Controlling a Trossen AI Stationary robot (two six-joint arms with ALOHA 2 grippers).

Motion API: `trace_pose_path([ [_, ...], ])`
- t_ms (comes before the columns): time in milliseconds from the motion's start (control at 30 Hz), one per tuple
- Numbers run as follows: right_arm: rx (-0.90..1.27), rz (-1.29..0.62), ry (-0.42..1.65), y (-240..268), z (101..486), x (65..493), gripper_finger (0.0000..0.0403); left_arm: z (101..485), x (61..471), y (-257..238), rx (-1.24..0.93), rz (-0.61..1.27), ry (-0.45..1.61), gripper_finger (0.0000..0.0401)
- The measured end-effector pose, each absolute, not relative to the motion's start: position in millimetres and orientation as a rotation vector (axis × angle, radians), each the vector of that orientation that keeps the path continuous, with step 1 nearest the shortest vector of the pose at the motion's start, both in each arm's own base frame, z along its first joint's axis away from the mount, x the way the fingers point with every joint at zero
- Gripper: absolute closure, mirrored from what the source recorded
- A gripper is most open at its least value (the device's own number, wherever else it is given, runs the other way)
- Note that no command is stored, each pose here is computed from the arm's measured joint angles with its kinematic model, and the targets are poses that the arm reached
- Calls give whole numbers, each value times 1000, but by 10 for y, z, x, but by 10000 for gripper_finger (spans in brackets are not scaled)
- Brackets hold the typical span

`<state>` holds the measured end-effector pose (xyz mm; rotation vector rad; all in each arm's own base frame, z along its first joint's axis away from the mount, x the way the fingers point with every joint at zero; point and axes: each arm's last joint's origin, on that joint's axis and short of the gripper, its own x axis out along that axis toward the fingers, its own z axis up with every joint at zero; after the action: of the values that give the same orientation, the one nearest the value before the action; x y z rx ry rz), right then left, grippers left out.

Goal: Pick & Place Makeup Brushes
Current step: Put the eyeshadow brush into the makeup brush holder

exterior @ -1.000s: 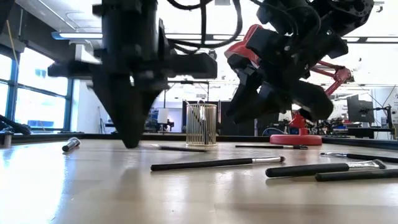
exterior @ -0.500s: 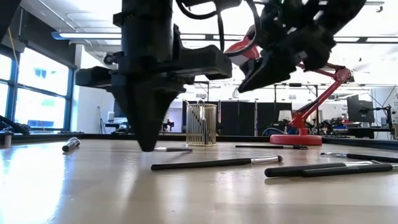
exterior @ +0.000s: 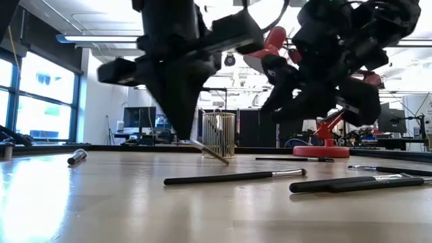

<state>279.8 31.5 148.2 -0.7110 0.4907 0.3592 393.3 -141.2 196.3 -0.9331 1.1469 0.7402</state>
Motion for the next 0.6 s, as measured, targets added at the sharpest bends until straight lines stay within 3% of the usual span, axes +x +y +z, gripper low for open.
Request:
trace_pose_path([
  [200,-812,374,487,555,1264,2990,268,2007,3988,-1434,-960,680,1102,401],
  [467,-899,277,491,676,1119,3183,275,2027,4037,-1453,-990,641,1062,401],
  [600,-904,343,489,690,1115,3186,282,2031,4047,-1457,-996,633,1054,401],
])
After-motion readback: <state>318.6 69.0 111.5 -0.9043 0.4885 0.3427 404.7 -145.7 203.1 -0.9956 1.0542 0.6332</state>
